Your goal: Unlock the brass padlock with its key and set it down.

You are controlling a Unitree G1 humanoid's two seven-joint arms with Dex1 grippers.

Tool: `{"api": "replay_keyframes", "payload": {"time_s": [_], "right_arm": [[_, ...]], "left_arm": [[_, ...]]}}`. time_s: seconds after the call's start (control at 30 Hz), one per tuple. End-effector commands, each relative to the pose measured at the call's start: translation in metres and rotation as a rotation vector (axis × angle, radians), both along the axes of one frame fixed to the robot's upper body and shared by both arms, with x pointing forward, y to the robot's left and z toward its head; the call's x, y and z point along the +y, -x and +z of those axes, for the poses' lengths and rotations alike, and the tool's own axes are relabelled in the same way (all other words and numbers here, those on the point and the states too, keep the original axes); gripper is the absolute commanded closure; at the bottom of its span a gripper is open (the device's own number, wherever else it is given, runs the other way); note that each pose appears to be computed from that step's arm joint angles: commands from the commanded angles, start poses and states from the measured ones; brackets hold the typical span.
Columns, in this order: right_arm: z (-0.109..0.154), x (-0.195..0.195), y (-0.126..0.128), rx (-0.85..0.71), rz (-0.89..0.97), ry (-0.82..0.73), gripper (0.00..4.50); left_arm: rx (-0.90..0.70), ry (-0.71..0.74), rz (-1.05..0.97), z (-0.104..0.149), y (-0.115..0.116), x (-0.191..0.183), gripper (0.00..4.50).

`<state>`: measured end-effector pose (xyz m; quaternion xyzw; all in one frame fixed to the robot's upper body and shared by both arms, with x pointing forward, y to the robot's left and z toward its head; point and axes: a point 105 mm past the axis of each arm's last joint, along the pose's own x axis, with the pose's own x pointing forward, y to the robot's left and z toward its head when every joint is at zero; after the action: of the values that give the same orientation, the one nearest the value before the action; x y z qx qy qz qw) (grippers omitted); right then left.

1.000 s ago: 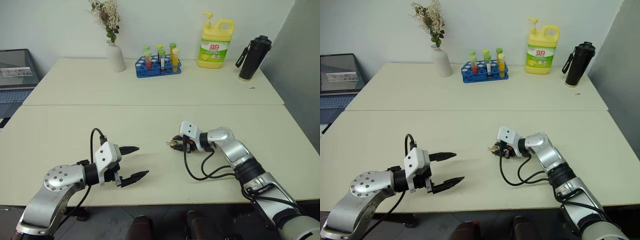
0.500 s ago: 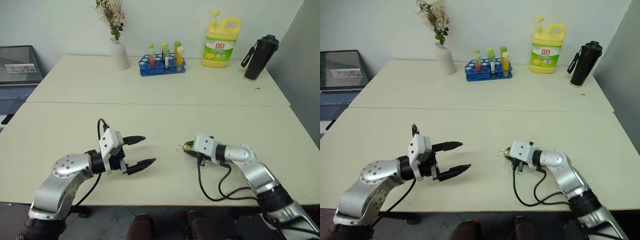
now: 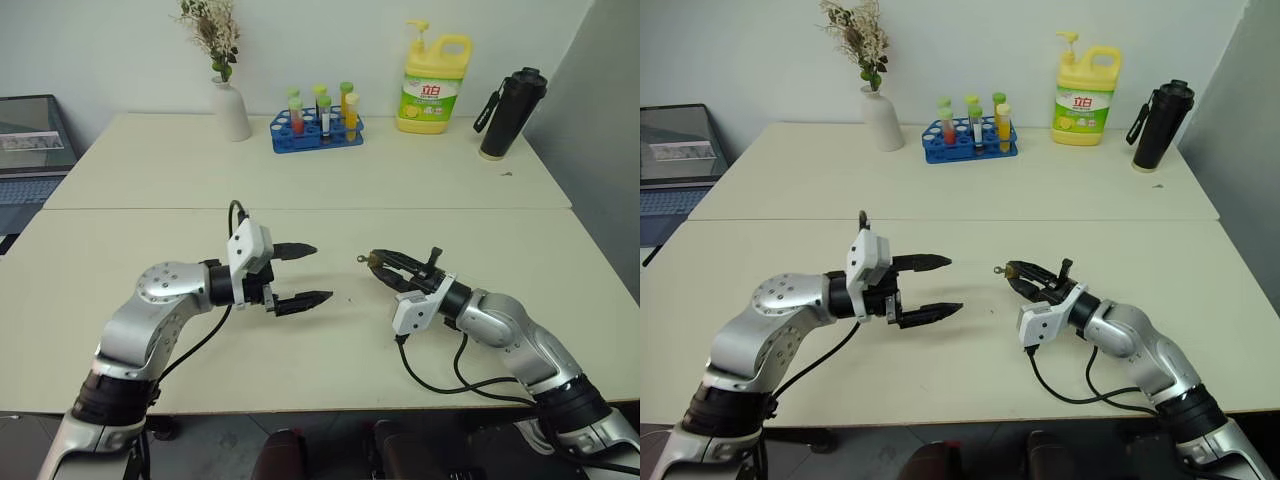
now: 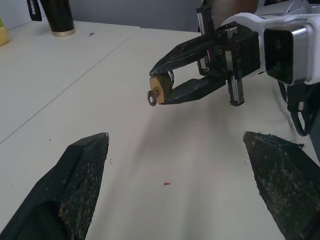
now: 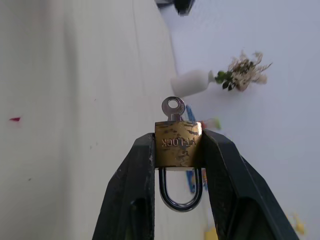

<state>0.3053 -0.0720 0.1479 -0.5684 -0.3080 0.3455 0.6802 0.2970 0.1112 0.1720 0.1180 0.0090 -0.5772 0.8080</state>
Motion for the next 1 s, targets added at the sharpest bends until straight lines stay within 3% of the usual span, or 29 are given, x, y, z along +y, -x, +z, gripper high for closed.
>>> {"api": "replay_keyframes", "payload": {"time_s": [0.03, 0.37, 0.7, 0.8, 1.0], "right_arm": [[0.021, 0.004, 0.004, -0.101, 0.064, -0.02, 3.52], [0.03, 0.014, 0.006, -0.141, 0.157, -0.023, 3.52], [0.032, 0.017, 0.011, -0.133, 0.177, -0.045, 3.52], [0.031, 0.018, 0.012, -0.129, 0.183, -0.044, 3.52], [0.03, 0.02, 0.013, -0.125, 0.189, -0.043, 3.52]], "left_arm": [[-0.033, 0.006, -0.024, 0.012, -0.003, -0.006, 0.0], [-0.025, -0.007, -0.052, 0.026, -0.016, -0.014, 0.0], [0.049, -0.009, -0.093, 0.019, -0.013, -0.02, 0.0], [0.05, 0.004, -0.072, 0.02, -0.017, -0.022, 0.55], [0.043, -0.002, -0.065, 0.023, -0.022, -0.022, 2.53]]}}
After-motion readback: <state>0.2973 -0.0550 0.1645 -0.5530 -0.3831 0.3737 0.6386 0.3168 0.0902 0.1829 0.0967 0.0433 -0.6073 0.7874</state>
